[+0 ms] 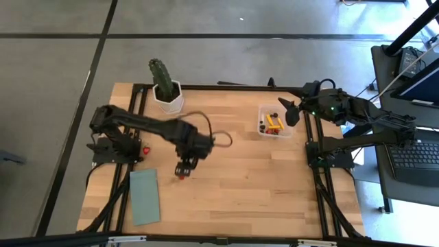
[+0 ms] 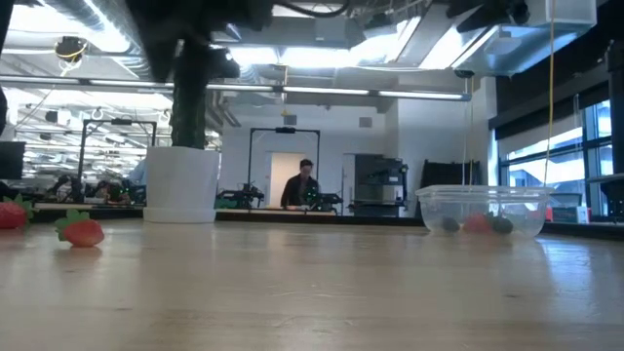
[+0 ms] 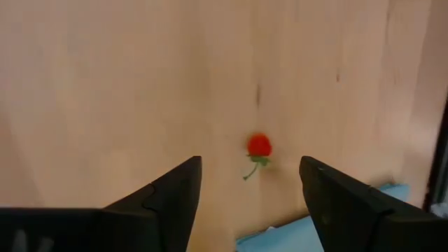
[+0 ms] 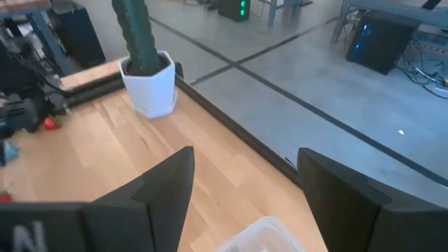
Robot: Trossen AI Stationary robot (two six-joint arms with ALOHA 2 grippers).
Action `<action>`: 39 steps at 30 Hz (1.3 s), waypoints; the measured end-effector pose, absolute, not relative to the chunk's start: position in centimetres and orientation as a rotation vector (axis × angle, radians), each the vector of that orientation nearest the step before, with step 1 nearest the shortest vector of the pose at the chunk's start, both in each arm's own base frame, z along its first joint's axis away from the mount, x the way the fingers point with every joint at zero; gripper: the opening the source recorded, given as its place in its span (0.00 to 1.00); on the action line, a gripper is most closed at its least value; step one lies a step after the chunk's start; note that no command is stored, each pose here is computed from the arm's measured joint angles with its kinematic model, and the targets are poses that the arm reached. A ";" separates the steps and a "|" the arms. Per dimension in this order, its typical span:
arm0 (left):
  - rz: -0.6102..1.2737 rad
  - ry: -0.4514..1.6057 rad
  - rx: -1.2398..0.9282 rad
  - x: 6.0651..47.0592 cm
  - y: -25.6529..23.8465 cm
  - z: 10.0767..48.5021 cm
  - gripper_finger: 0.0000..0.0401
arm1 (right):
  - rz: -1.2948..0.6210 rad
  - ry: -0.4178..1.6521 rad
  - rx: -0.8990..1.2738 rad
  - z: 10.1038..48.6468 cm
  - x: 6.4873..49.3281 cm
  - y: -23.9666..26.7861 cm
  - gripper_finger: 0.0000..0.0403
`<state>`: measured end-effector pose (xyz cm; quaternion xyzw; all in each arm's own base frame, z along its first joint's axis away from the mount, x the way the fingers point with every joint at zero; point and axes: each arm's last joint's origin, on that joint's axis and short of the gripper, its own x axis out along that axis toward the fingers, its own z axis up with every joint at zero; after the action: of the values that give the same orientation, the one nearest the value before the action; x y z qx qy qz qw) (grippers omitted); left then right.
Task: Pick and placing Produce into tupperware
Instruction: Put the bottom red strawberry into the transparent bin
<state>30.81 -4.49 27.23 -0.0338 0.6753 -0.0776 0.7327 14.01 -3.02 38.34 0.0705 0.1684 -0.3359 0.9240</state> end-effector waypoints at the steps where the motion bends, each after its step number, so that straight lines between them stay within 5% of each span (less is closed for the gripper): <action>1: -0.182 1.492 -0.055 30.6 -5.1 26.5 0.57 | -0.690 0.350 0.144 38.3 14.0 -3.0 0.63; 13: -0.190 1.554 0.004 28.1 -8.4 19.3 0.55 | -0.695 0.378 0.151 37.9 14.8 -3.1 0.63; 39: -0.147 1.508 -0.036 27.0 -8.9 15.8 0.55 | -0.699 0.432 0.138 37.1 16.3 -3.3 0.63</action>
<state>27.02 -8.90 15.82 -0.0161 0.6838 -0.0668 0.7265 16.26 -3.27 37.14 0.0671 0.2099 -0.3395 0.9144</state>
